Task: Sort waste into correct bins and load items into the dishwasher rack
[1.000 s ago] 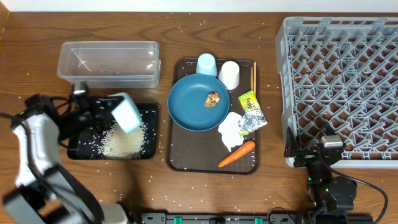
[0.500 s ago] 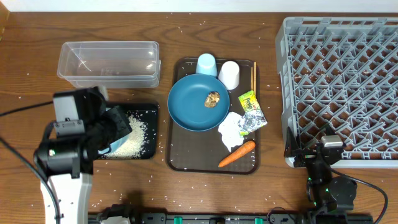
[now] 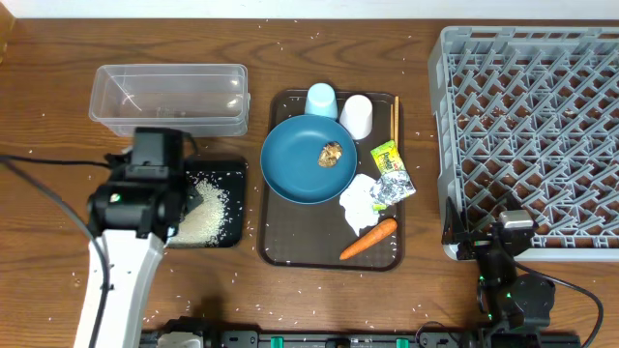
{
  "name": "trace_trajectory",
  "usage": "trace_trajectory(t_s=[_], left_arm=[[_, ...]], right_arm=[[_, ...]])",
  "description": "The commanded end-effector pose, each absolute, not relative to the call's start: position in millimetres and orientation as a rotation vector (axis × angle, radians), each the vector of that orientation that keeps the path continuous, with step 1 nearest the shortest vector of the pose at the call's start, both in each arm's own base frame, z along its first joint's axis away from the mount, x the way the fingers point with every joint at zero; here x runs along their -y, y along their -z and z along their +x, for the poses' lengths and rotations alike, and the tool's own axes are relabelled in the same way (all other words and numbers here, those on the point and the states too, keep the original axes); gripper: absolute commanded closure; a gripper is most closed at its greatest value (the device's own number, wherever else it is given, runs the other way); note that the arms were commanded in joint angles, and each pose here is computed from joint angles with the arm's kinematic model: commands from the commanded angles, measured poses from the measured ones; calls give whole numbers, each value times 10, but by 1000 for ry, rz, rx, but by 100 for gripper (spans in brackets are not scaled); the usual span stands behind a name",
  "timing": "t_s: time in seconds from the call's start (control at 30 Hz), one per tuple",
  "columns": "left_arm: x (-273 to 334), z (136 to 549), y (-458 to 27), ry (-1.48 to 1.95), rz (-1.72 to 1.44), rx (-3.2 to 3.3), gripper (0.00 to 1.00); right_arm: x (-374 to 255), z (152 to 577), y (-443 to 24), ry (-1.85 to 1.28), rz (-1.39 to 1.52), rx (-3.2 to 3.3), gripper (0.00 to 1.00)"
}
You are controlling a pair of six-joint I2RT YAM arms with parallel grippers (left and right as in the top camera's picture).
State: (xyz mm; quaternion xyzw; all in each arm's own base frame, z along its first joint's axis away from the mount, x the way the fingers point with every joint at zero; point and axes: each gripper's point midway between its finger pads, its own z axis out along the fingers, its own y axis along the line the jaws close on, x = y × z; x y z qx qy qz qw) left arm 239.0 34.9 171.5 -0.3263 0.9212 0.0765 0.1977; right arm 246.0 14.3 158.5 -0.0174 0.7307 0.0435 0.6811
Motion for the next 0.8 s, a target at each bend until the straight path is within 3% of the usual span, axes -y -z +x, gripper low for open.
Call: trace_trajectory(t_s=[0.0,0.1,0.17,0.27,0.33,0.63,0.77], left_arm=[[-277,2427,-1758,-215,-919,-2540,94],[173,2603,-1755,77,-665,-2636,94],[740,2629,-1837,473,-324,-2699,94],[1580,2330,-2279,1180,259,-2548,94],[1811,2163,-2563,1464,452,-2379,94],[1723,2321,-3349,1805,545,-1931,94],[1318,2644,-3492,1792,285,-1946,94]], right_arm=[[-109,2459,-1582,-88,-25,-1640,1],[-109,2459,-1582,-88,-25,-1640,1],[-109,2459,-1581,-88,-25,-1640,1],[-109,2459,-1582,-88,-25,-1640,1],[-109,2459,-1582,-88,-25,-1640,1],[-109,2459,-1581,-88,-25,-1640,1],[-109,2459,-1581,-88,-25,-1640,1]])
